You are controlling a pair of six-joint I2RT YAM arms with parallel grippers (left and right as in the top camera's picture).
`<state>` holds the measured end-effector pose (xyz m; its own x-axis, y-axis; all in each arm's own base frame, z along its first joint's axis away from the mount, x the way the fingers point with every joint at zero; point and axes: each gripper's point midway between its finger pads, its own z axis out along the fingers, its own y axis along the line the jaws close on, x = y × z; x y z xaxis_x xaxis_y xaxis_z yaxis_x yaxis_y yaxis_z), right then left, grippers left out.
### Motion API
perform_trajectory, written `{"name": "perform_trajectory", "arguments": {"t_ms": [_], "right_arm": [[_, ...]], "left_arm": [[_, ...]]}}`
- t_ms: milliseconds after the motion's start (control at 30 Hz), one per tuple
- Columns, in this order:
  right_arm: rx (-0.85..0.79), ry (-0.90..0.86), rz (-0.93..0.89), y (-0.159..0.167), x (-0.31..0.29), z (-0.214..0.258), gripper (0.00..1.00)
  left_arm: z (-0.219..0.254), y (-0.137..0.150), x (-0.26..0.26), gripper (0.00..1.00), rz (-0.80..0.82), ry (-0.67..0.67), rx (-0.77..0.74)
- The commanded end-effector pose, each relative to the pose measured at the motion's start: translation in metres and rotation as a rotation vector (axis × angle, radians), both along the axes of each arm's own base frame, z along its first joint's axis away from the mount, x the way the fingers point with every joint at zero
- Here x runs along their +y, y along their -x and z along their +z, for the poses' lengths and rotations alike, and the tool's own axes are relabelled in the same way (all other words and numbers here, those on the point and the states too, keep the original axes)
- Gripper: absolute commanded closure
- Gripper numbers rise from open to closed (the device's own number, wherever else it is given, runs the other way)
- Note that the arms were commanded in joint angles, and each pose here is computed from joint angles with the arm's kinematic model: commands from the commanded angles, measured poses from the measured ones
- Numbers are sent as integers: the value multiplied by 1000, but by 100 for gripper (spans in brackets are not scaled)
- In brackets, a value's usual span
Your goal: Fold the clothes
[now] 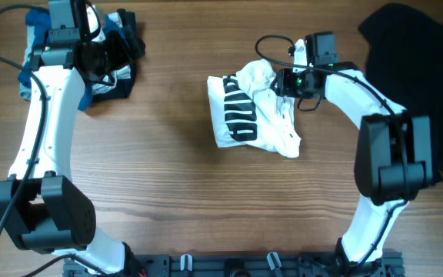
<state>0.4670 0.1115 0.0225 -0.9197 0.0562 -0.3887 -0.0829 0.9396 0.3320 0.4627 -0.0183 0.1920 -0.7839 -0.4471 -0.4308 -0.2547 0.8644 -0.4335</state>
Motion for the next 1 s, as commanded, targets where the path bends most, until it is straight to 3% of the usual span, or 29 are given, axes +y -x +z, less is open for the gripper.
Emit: {"name": "perform_trajectory", "arguments": {"t_ms": [0, 133, 200, 267, 433, 633, 667, 700, 733, 767, 800, 967], "right_arm": [[-28, -24, 14, -9, 5, 0, 57], [-89, -36, 13, -20, 7, 13, 67], [-106, -38, 14, -22, 8, 19, 85], [-130, -40, 14, -24, 8, 28, 96], [-230, -46, -25, -44, -10, 74, 96], [-309, -31, -77, -65, -47, 93, 96], [-317, -30, -72, -67, -47, 94, 94], [-328, -26, -64, -68, -47, 95, 68], [-336, -17, -52, -69, -47, 95, 36], [-337, -17, -50, -69, -46, 95, 14], [-336, -18, -51, -68, -46, 95, 1], [-301, -47, -33, -48, -43, 115, 0]], "left_arm": [[11, 1, -1, 0, -13, -15, -27], [11, 1, -1, 0, -13, -15, -27], [11, 1, -1, 0, -13, -15, -27], [11, 1, -1, 0, -13, -15, -27], [11, 1, -1, 0, -13, -15, -27], [11, 1, -1, 0, -13, -15, -27], [11, 1, -1, 0, -13, -15, -27], [11, 1, -1, 0, -13, -15, -27], [11, 1, -1, 0, -13, -15, -27], [11, 1, -1, 0, -13, -15, -27], [11, 1, -1, 0, -13, -15, -27], [9, 3, -1, 0, -15, -15, -16]]}}
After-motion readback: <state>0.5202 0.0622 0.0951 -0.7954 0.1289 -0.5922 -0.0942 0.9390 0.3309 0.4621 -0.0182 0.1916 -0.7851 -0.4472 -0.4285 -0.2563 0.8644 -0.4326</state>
